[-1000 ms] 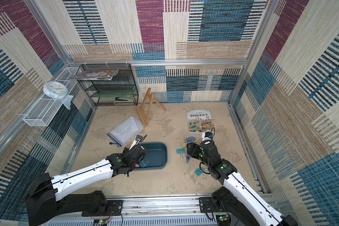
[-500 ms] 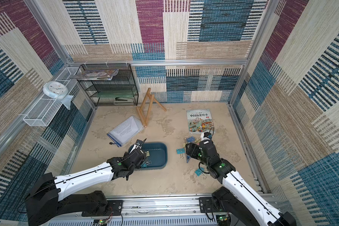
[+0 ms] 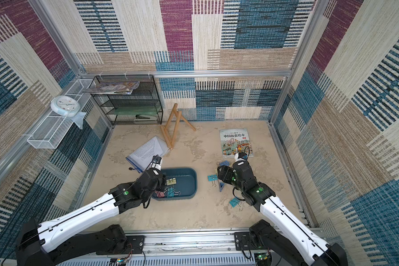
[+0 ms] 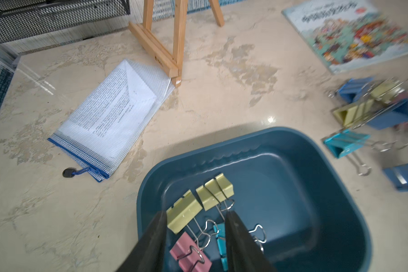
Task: Put the binder clips in the storage box
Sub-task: Place the binder clip in the storage box, then pick up the binder clip at the center of the board.
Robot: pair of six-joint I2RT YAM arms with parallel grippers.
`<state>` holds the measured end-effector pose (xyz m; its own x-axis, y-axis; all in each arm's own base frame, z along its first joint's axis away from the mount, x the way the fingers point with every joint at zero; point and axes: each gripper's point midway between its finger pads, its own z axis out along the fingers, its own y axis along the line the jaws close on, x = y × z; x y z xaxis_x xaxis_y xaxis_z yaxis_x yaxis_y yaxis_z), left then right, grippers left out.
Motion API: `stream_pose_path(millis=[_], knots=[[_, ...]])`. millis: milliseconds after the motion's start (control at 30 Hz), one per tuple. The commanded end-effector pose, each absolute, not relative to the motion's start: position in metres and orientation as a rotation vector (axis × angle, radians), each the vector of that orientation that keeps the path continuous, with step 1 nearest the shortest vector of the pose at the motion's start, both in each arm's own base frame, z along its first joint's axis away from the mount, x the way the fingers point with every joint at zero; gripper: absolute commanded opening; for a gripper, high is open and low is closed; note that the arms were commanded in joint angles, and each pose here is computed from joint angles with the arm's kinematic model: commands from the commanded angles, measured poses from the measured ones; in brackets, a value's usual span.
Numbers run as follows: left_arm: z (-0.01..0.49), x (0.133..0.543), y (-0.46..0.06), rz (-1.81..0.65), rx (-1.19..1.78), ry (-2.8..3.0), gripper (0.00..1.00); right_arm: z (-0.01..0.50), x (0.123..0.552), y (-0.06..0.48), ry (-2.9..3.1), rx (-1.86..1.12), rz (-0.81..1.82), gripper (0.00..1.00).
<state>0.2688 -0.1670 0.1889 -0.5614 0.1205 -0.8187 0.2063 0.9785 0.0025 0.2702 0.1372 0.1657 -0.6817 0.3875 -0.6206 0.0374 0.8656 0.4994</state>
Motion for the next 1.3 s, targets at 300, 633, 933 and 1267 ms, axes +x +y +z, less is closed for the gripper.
stream_pose_path(millis=[300,633,933,1267], knots=[[0.205,0.276,-0.171,-0.876,-0.123,2.201,0.51,0.104,0.264,0.122,2.56,0.358,0.299,0.8],[0.184,0.277,-0.149,-0.799,-0.212,2.236,0.93,0.077,0.253,0.136,2.609,0.369,0.374,0.69],[0.181,0.275,-0.144,-0.762,-0.191,2.239,0.99,0.054,0.253,0.15,2.663,0.324,0.3,0.61],[0.181,0.275,-0.143,-0.737,-0.16,2.235,0.99,0.047,0.245,0.142,2.679,0.304,0.252,0.3]])
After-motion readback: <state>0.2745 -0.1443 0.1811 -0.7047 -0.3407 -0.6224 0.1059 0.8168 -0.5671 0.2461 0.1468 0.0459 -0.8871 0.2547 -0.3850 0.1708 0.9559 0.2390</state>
